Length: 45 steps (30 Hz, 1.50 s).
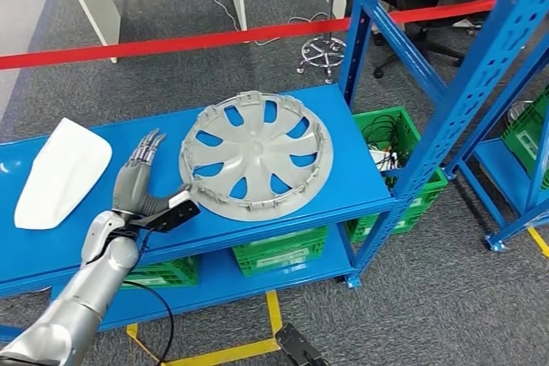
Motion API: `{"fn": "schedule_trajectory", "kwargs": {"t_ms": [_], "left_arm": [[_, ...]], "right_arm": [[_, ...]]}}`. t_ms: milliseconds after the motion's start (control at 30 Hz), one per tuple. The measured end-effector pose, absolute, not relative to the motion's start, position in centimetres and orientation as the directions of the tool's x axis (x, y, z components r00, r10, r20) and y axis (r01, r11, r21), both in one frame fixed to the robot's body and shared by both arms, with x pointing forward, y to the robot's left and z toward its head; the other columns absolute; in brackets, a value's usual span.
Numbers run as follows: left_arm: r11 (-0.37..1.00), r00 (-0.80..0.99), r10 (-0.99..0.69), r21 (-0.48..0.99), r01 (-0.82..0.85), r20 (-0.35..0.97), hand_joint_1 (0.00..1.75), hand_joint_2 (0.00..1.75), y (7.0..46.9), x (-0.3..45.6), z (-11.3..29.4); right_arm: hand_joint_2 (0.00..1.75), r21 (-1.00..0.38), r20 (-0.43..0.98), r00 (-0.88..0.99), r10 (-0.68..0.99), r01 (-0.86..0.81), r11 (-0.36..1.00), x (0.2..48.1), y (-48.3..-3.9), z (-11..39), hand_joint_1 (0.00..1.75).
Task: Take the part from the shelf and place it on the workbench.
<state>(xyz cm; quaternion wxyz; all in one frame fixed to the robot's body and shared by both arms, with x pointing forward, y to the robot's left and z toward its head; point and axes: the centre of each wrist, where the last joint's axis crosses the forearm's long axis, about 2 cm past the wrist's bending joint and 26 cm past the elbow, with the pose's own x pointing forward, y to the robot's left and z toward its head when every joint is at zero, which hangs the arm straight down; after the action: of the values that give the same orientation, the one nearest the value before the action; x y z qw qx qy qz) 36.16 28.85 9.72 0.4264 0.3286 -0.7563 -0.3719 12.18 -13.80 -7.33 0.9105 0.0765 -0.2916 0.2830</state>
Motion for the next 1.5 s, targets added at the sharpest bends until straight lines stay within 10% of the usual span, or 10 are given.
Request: {"fn": "schedule_trajectory", "kwargs": {"t_ms": [700, 1067, 1433, 1500], "left_arm": [[0.396, -0.215, -0.918, 0.812, -0.428, 0.334, 0.00, 0.00, 33.5, 36.7, 11.9], [0.164, 0.234, -0.940, 0.931, -0.325, 0.247, 0.00, 0.00, 48.4, 41.2, 19.3], [0.195, 0.447, -0.866, 0.975, -0.108, 0.223, 0.00, 0.00, 53.3, 43.4, 26.7], [0.223, 0.452, -0.863, 0.973, -0.062, 0.227, 0.00, 0.87, 53.4, 43.5, 26.9]], "right_arm": [[0.00, -0.011, 0.521, 0.692, 0.501, -0.581, 0.814, 11.0, -14.4, -7.8, 0.00], [0.00, 0.003, 0.510, 0.685, 0.520, -0.606, 0.795, 10.6, -14.2, -7.8, 0.00], [0.00, 0.019, 0.512, 0.667, 0.540, -0.638, 0.770, 10.7, -14.1, -7.8, 0.00], [0.00, 0.019, 0.513, 0.664, 0.543, -0.642, 0.766, 10.7, -14.1, -7.8, 0.00]]}}
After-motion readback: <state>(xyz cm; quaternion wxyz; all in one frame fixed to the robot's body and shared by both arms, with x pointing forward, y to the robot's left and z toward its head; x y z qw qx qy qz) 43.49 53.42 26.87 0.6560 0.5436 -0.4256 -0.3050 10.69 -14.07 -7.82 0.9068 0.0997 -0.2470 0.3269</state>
